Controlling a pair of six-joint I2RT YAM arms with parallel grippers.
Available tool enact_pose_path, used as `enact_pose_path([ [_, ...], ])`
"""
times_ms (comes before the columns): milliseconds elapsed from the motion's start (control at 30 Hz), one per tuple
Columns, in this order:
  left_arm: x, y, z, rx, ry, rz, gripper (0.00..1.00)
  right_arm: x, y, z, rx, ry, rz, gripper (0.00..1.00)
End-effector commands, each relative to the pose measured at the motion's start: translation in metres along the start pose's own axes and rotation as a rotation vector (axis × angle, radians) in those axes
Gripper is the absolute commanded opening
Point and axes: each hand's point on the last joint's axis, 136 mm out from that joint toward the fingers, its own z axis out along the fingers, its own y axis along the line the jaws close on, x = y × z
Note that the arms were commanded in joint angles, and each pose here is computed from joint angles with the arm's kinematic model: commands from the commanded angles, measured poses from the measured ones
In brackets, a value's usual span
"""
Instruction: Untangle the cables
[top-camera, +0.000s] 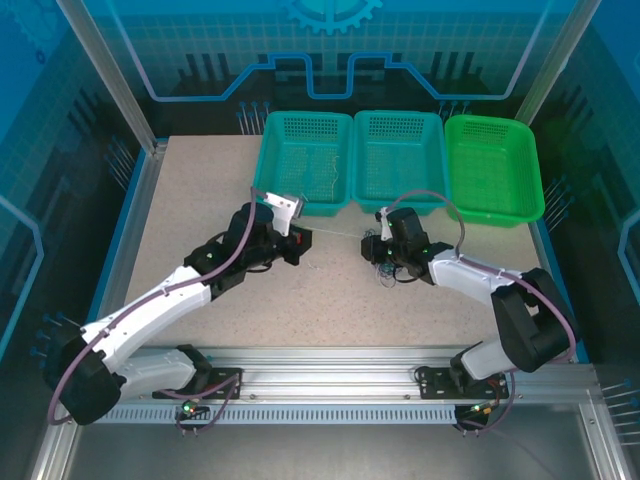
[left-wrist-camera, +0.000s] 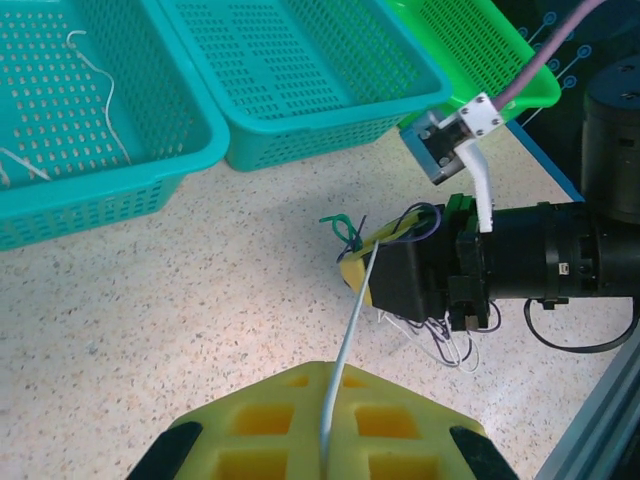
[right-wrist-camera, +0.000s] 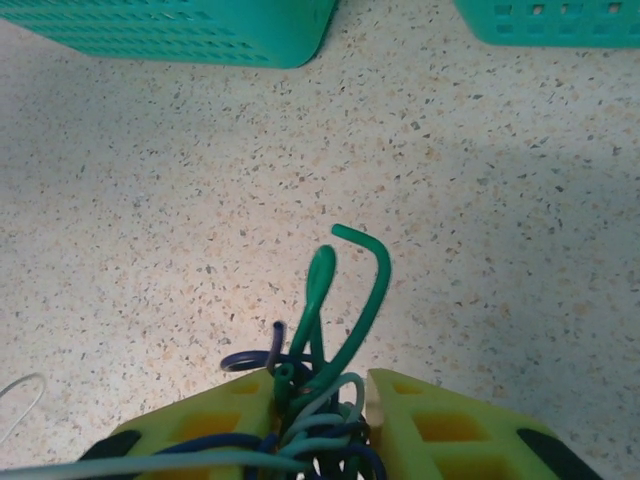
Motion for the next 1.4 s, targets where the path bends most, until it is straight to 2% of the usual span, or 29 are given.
enact_pose_path([
  [0,-0.088,0.011,-0.062,-0.098,-0.297,-0.059,0.00,0.054,-0.086,-0.009,0.311,0.147,0.145,0.31],
  [100,-0.098,0.033,-0.083,-0.165,-0.336,-0.114,0.00,0.056,-0.094,-0.014,0.313,0.137,0.194,0.31],
  [233,-0.107,0.043,-0.102,-0.173,-0.382,-0.160,0.00,0.056,-0.099,-0.018,0.302,0.127,0.242,0.31],
  [467,-0.105,0.033,-0.090,-0.096,-0.347,-0.179,0.00,0.062,-0.097,-0.017,0.284,0.147,0.245,0.31],
  [700,-0.111,0.075,-0.110,-0.290,-0.413,-0.285,0.00,0.064,-0.119,-0.033,0.355,0.084,0.369,0.35],
  [800,-0.113,0.084,-0.122,-0.329,-0.444,-0.304,0.00,0.062,-0.131,-0.043,0.381,0.059,0.435,0.36],
  [900,-0.114,0.078,-0.119,-0.288,-0.443,-0.290,0.00,0.058,-0.133,-0.048,0.372,0.032,0.450,0.36],
  [1000,-0.114,0.062,-0.102,-0.165,-0.420,-0.269,0.00,0.055,-0.123,-0.045,0.332,0.047,0.410,0.36],
  [1067,-0.114,0.053,-0.093,-0.098,-0.401,-0.261,0.00,0.056,-0.123,-0.045,0.363,0.067,0.360,0.37],
  [1200,-0.115,0.046,-0.083,-0.043,-0.386,-0.256,0.00,0.062,-0.127,-0.049,0.394,0.071,0.357,0.48],
  [1267,-0.114,0.046,-0.081,-0.042,-0.381,-0.251,0.00,0.062,-0.127,-0.051,0.392,0.059,0.348,0.49],
  [1333,-0.113,0.045,-0.080,-0.038,-0.371,-0.234,0.00,0.058,-0.126,-0.053,0.382,0.049,0.321,0.45],
  [1367,-0.112,0.042,-0.078,-0.026,-0.364,-0.215,0.00,0.053,-0.123,-0.054,0.367,0.039,0.302,0.35],
])
